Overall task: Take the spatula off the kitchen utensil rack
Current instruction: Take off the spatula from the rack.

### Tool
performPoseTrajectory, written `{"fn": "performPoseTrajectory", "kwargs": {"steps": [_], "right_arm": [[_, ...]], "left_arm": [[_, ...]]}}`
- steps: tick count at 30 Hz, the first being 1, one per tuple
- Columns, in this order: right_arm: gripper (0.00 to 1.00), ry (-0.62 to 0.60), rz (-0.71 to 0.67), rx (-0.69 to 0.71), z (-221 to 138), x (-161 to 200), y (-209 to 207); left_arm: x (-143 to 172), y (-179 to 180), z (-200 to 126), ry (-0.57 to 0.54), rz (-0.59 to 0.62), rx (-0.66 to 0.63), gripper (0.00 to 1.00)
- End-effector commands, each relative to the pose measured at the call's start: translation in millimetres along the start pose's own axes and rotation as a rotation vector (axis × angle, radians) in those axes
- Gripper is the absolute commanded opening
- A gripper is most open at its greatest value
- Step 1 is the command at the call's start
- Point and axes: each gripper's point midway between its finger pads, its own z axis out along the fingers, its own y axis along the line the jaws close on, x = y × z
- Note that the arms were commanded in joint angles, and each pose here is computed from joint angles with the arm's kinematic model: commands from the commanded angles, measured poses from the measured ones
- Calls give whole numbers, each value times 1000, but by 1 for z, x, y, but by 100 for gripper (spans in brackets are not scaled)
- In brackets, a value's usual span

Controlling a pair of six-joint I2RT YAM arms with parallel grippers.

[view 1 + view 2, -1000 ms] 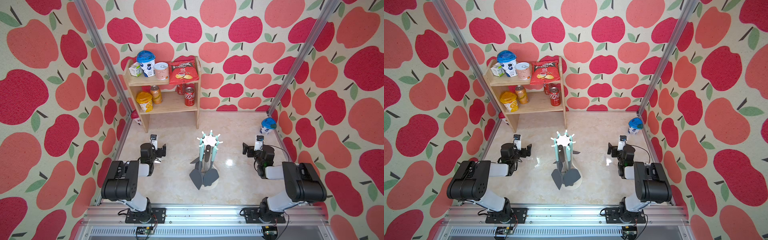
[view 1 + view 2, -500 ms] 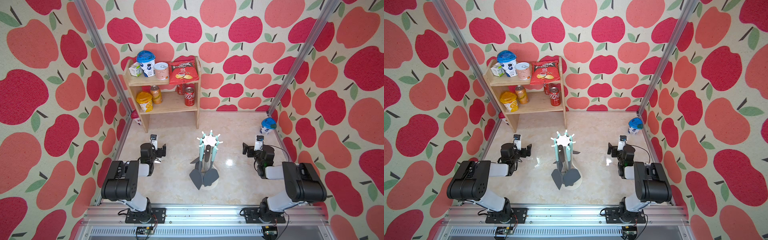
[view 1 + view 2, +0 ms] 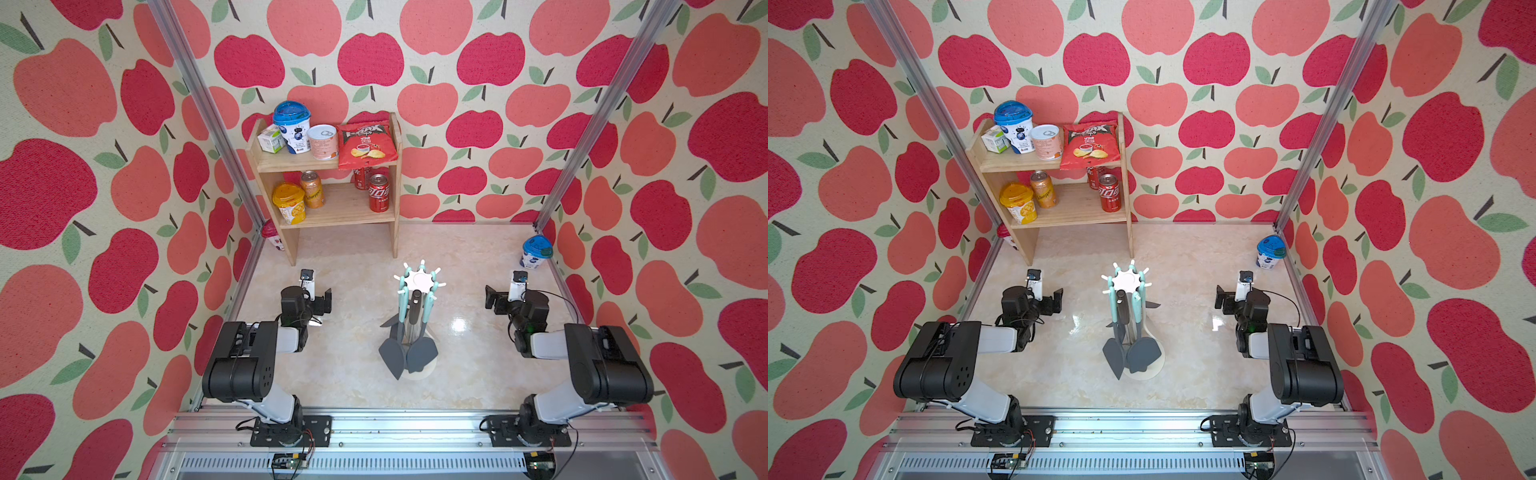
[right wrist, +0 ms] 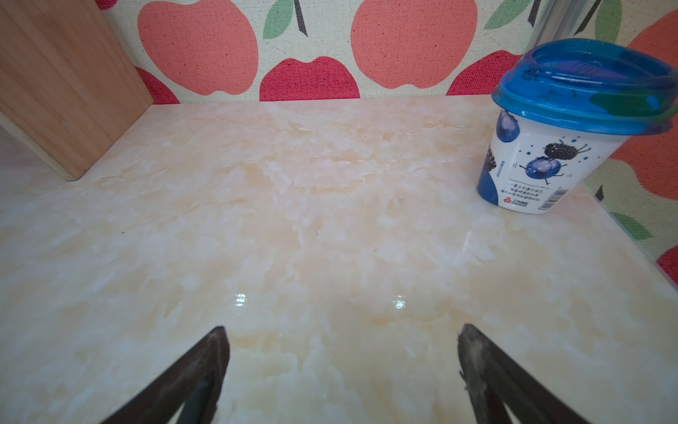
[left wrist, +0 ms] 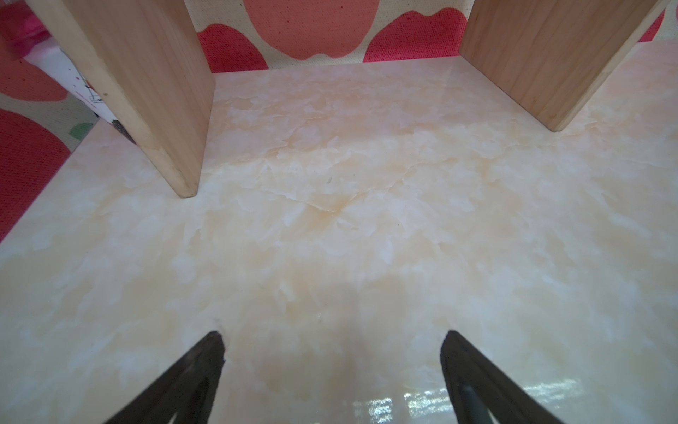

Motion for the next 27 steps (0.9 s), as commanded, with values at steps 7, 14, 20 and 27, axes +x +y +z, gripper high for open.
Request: {"fn": "performPoseTrajectory", "kwargs": {"steps": [7,14,20,27], "right_arm": [[100,102,-59,-39,5,-36,18],[100,141,81,-157,-16,-76,44],[100,168,208,-283,-43,-78,75],[100,144,268,-305,-84,-95,83]], "left_arm": [[-35,3,-20,-54,-4,-23,91],[-48,3,-41,-86,-36,-38,92],[-66,-12,-59,-145,-92,36,92],[-103,-55,-83,-224,-48,162,92]]}}
